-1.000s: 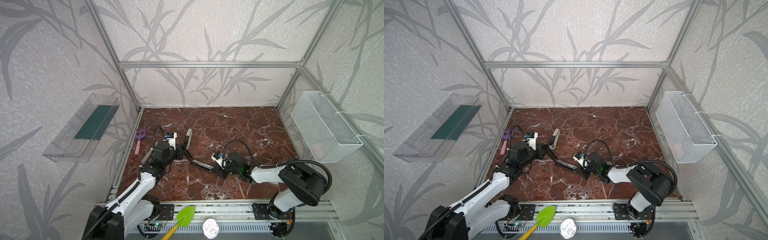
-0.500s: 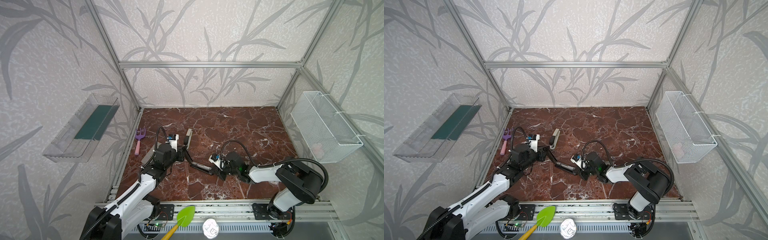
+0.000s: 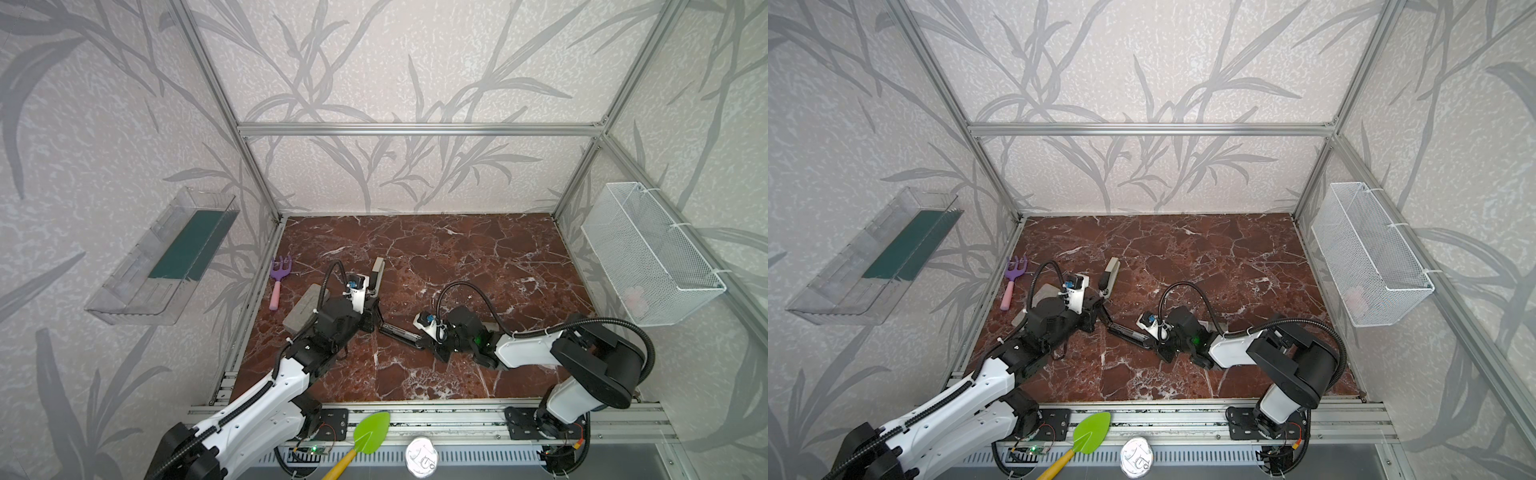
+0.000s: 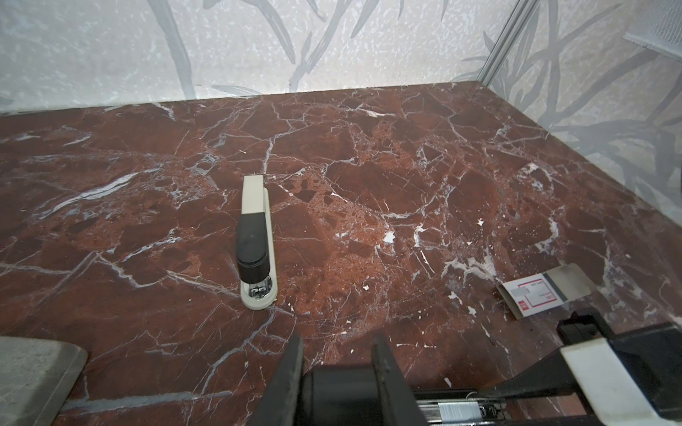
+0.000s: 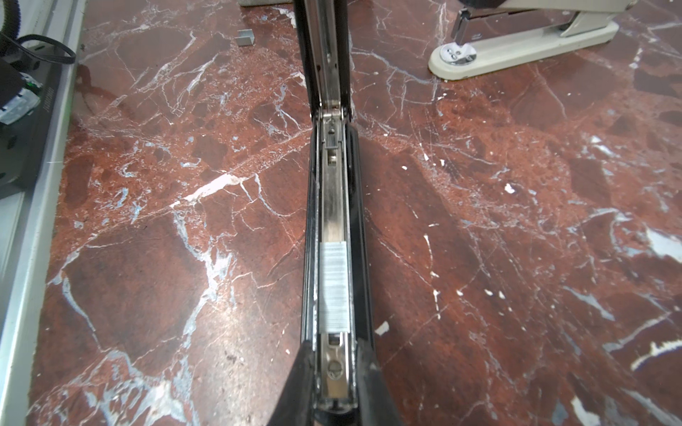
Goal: Load the staples into the stapler
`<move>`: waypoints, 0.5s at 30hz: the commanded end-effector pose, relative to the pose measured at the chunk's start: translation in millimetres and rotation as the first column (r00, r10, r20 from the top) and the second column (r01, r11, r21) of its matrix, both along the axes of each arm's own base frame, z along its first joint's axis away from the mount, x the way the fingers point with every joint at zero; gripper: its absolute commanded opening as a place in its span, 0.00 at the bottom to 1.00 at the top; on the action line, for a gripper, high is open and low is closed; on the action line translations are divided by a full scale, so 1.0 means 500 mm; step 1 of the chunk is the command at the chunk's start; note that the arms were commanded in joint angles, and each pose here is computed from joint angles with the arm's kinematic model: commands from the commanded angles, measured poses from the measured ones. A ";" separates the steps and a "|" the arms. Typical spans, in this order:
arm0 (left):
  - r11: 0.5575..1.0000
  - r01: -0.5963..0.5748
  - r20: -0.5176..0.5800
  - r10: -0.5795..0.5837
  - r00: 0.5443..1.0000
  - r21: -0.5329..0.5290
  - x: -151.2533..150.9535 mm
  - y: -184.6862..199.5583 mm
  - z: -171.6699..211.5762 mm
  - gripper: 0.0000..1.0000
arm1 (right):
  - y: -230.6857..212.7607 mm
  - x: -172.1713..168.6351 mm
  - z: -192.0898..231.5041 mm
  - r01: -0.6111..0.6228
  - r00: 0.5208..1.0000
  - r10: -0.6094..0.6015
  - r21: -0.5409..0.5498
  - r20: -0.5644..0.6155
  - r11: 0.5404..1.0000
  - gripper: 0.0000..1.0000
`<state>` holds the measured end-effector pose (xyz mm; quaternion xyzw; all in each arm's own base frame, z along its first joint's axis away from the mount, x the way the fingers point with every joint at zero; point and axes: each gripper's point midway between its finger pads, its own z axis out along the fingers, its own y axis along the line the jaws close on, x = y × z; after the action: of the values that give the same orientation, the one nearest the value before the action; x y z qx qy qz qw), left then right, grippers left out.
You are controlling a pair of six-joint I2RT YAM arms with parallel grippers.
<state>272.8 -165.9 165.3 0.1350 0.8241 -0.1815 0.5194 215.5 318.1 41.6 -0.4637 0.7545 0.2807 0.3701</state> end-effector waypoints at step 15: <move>0.970 0.242 -0.043 -0.243 0.969 -0.018 -0.074 -0.184 0.013 0.24 | 0.001 0.053 0.011 0.131 0.991 -0.132 0.050 0.014 0.990 0.00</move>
<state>266.0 -201.2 156.6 0.1952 0.8294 -0.1143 0.5108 214.9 317.5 33.9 -0.4550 0.7641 0.2808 0.3610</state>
